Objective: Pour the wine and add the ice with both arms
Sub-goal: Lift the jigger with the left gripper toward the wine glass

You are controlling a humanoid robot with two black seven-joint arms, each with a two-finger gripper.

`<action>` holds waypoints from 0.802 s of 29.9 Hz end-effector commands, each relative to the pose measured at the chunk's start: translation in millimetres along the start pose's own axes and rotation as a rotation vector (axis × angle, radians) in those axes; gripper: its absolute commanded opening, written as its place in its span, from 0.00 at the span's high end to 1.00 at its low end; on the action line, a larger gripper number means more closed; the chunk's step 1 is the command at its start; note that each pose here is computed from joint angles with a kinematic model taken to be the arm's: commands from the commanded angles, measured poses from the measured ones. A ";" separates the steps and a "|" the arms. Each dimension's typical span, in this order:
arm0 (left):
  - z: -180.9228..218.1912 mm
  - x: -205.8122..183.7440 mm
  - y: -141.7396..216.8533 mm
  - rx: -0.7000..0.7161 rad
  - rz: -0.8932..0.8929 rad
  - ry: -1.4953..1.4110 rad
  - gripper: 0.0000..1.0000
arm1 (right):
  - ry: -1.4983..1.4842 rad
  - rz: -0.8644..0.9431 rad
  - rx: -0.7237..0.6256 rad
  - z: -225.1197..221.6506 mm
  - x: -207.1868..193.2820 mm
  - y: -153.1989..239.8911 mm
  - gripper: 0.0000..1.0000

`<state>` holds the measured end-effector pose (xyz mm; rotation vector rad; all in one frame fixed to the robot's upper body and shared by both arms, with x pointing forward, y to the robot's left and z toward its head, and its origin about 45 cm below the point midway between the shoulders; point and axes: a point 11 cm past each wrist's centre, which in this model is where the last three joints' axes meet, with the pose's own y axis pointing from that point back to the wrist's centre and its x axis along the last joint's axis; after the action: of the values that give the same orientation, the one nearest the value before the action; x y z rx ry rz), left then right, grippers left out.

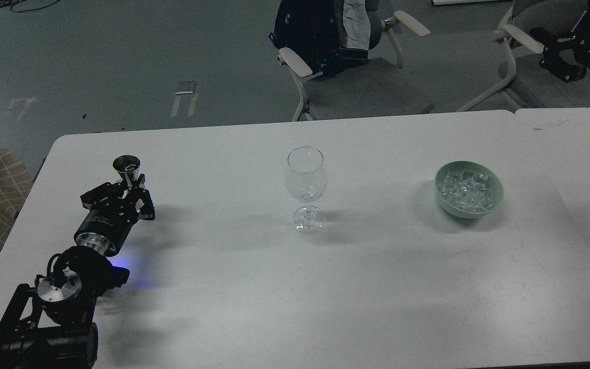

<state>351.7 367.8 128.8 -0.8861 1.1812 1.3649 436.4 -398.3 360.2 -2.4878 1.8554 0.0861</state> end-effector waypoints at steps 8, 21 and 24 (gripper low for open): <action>-30.2 -46.0 -9.0 0.101 -0.068 -0.029 1.00 | -0.003 0.000 -0.005 2.7 -0.1 0.4 0.00; -76.0 -92.1 -25.9 0.244 -0.158 -0.087 1.00 | -0.002 0.001 -0.005 2.3 0.4 0.8 0.00; -80.6 -103.2 -25.8 0.260 -0.178 -0.095 1.00 | -0.001 0.002 -0.008 3.7 0.7 1.2 0.00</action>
<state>382.8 269.3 196.6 -0.7210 1.1540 1.0912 435.7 -398.4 357.6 -2.4894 1.8572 0.0934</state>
